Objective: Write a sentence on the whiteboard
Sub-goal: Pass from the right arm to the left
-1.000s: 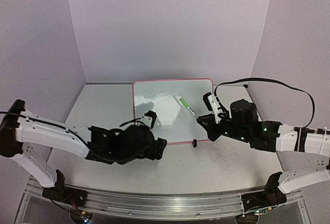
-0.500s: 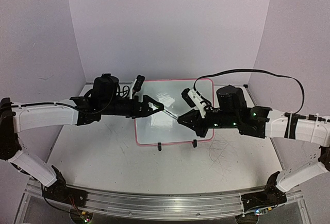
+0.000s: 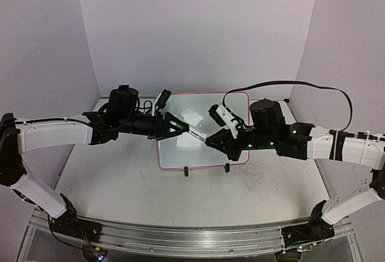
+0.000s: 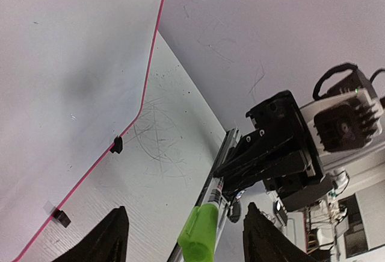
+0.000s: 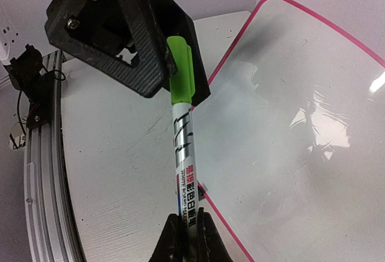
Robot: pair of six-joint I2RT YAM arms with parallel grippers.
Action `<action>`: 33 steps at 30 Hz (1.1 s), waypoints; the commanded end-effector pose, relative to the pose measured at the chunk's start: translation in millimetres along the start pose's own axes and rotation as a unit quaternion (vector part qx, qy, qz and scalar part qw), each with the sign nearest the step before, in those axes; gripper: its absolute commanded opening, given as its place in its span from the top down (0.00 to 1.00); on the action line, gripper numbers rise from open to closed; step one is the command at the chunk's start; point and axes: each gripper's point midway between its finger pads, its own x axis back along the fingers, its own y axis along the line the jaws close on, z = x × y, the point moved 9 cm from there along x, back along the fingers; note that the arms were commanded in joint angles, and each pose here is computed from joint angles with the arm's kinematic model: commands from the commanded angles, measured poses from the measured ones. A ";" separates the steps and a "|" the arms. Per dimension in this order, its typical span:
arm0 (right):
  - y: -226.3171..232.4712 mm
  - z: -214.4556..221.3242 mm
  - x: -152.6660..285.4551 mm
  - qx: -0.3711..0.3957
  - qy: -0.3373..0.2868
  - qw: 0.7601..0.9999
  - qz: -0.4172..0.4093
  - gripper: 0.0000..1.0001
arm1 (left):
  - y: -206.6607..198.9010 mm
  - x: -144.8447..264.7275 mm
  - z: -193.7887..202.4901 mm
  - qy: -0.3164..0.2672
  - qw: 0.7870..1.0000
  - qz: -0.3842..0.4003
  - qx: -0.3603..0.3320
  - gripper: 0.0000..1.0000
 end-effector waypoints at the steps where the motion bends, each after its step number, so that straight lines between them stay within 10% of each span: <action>1: 0.7 -11.6 3.8 0.014 -0.020 1.000 -0.003 1.00 | -20.8 5.0 -21.9 -0.021 0.999 0.038 -0.011 0.43; 22: -1.2 -10.6 3.1 0.002 -0.024 1.000 0.008 1.00 | -18.7 3.9 -24.1 -0.027 0.999 0.031 -0.017 0.98; 24: -4.1 -10.4 4.6 -0.019 -0.027 0.999 0.027 0.88 | -20.9 7.2 -26.2 -0.040 0.999 0.025 -0.025 1.00; 30: -10.4 -23.4 19.1 -0.130 -0.090 0.985 0.072 0.03 | -30.6 19.2 -37.7 -0.095 0.995 0.008 -0.038 1.00; 33: -17.4 -31.4 32.0 -0.212 -0.132 0.962 0.108 0.02 | -40.2 24.7 -44.0 -0.123 0.991 0.031 -0.041 1.00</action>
